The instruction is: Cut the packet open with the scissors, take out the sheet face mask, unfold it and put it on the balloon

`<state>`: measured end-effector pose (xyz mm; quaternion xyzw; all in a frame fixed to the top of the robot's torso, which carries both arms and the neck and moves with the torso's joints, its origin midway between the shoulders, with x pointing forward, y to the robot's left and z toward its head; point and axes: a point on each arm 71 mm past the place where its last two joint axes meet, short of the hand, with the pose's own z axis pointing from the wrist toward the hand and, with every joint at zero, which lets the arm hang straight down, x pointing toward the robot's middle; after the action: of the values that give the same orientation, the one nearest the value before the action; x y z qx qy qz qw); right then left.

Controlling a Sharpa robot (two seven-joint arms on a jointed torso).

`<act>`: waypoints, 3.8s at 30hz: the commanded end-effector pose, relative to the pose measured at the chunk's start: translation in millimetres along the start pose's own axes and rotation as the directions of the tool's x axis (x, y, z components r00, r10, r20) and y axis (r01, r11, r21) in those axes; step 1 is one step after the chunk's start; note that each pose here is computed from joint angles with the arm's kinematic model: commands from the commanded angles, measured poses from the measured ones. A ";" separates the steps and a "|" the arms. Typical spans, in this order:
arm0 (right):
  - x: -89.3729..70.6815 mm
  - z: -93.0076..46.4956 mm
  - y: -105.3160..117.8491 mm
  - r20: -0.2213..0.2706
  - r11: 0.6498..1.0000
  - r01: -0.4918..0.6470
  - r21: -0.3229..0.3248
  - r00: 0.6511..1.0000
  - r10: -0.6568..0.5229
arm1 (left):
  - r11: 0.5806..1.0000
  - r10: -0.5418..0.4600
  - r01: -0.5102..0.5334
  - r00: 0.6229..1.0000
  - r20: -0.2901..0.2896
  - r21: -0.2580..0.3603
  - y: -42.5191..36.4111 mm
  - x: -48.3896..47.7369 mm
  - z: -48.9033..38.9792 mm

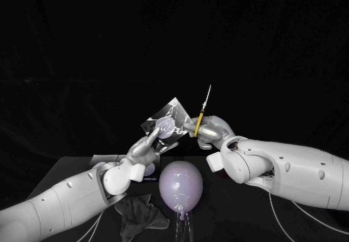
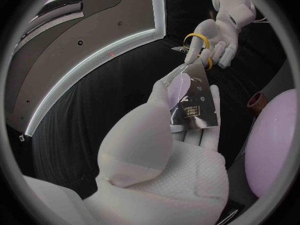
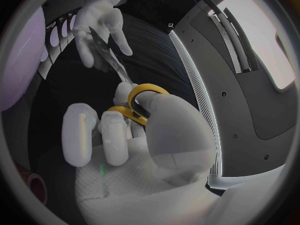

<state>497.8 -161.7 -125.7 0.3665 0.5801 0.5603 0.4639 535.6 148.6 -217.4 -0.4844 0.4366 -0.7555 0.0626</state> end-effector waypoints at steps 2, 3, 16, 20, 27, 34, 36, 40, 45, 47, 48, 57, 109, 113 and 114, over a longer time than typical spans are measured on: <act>3.3 -0.4 -0.8 -0.030 1.000 -0.004 0.004 1.000 0.005 | 1.000 0.023 -0.024 1.000 -0.017 -0.019 2.1 3.2 1.6; 3.7 -0.8 -1.1 -0.033 1.000 -0.004 0.006 0.999 0.005 | 1.000 0.025 -0.025 1.000 -0.014 -0.019 1.9 2.8 1.5; 7.8 -3.8 -9.5 -0.057 0.999 -0.005 0.032 0.998 0.007 | 0.999 0.034 -0.034 0.999 0.020 -0.016 1.1 -0.4 1.3; 7.8 -4.3 -11.6 -0.059 0.999 -0.005 0.038 0.998 0.007 | 0.999 0.032 -0.032 0.999 0.022 -0.015 0.7 -0.9 1.2; 7.1 -4.2 -14.6 -0.059 0.999 -0.001 0.046 0.998 0.004 | 0.999 0.047 -0.046 0.998 0.035 -0.015 -0.1 -2.9 1.0; 8.0 -4.5 -17.5 -0.064 0.999 -0.002 0.053 0.998 0.005 | 0.995 0.096 -0.094 0.993 0.072 -0.023 0.1 -5.9 1.7; 8.2 -4.3 -18.5 -0.070 0.998 -0.003 0.057 0.997 0.007 | 0.994 0.109 -0.107 0.990 0.084 -0.024 0.4 -6.4 2.0; 7.9 -4.0 -20.6 -0.081 0.998 -0.005 0.063 0.997 0.010 | 0.992 0.128 -0.127 0.986 0.109 -0.022 0.2 -7.7 2.1; 4.4 -5.0 -24.3 -0.088 0.997 -0.005 0.071 0.996 0.011 | 0.990 0.144 -0.142 0.981 0.134 -0.019 -1.0 -9.8 1.2; 1.2 -6.4 -26.2 -0.083 0.997 -0.003 0.073 0.996 0.009 | 0.988 0.153 -0.151 0.978 0.144 -0.021 -1.6 -10.8 0.4; 0.0 -7.0 -26.8 -0.081 0.997 -0.002 0.073 0.997 0.008 | 0.988 0.155 -0.154 0.977 0.146 -0.022 -1.8 -11.0 0.1; -17.4 -21.9 -36.7 -0.054 0.996 -0.001 0.090 0.999 0.006 | 0.980 0.196 -0.190 0.967 0.163 -0.053 -2.1 -10.4 -5.0; 6.6 -165.3 -130.6 -0.152 0.881 -0.121 0.457 0.965 0.212 | 0.879 0.416 -0.336 0.886 0.202 -0.338 0.6 32.8 -11.3; 5.2 -167.0 -131.3 -0.166 0.878 -0.108 0.466 0.964 0.206 | 0.869 0.430 -0.346 0.882 0.194 -0.355 3.1 34.6 -11.0; 5.2 -167.3 -131.1 -0.171 0.879 -0.104 0.465 0.964 0.204 | 0.866 0.433 -0.348 0.880 0.193 -0.358 3.6 34.9 -10.9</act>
<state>352.0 -224.3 -265.5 0.4544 0.7009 0.4810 0.2663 508.6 137.7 -198.7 -0.4917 0.6173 -0.5829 0.1935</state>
